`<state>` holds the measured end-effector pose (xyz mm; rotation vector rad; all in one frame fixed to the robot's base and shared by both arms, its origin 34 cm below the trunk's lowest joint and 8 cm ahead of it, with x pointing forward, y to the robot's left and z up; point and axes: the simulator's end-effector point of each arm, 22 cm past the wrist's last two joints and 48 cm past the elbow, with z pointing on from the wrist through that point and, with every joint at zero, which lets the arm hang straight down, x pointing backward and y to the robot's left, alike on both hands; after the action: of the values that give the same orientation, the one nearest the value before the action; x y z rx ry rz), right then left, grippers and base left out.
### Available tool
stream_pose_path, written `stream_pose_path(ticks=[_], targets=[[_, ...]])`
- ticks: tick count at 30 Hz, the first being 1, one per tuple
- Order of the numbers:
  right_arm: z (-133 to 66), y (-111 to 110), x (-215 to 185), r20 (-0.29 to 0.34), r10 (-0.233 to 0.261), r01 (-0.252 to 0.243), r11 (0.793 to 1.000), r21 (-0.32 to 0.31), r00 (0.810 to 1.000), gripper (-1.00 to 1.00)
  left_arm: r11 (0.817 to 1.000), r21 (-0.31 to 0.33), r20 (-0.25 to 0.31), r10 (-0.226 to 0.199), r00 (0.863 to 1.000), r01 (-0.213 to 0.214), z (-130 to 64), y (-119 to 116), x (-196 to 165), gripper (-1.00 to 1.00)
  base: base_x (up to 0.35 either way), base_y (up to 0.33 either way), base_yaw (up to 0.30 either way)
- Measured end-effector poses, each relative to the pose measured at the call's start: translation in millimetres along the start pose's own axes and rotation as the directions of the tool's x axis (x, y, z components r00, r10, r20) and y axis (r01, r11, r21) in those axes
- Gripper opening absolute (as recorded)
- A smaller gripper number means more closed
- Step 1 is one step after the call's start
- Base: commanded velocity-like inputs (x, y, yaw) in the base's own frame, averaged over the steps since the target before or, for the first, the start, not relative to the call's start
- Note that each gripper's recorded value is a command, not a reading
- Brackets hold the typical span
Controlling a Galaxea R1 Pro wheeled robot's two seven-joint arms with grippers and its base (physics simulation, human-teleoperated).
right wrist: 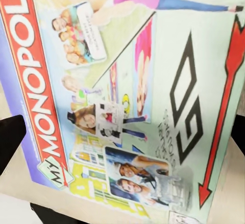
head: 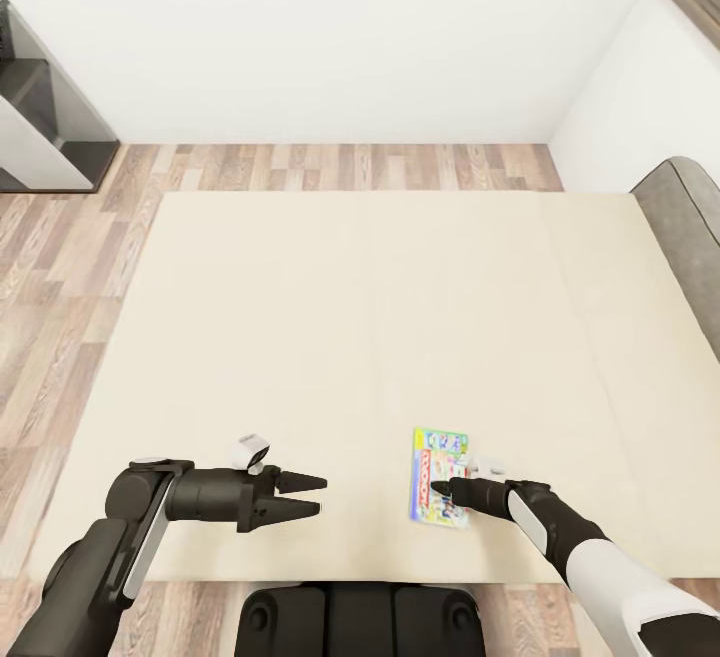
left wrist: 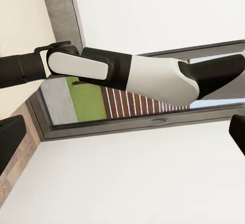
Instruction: Put all the toys in the child's room - the three board games (two on the bed and one on the table), the two jigsaw puzzles on the table, and the tennis ball on the table - inside the toy box on the table in the child's room.
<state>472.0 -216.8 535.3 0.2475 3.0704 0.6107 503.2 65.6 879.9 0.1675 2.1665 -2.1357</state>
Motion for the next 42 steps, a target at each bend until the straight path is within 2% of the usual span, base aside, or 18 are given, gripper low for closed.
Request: stream_pose_path(ticks=[25, 42], targets=[[0.4, 1.0, 0.3, 0.0, 0.0, 0.0, 1.0, -0.001, 1.0, 1.0, 1.0, 0.0, 0.0, 0.0, 1.0, 0.0, 0.0, 0.0, -0.1, 1.0, 0.0, 0.1, 0.0], [0.0, 0.1, -0.3, 0.001, -0.001, 0.001, 1.0, 0.0, 1.0, 1.0, 1.0, 0.0, 0.0, 0.0, 1.0, 0.0, 0.0, 0.0, 0.0, 1.0, 0.0, 0.008, 0.0]])
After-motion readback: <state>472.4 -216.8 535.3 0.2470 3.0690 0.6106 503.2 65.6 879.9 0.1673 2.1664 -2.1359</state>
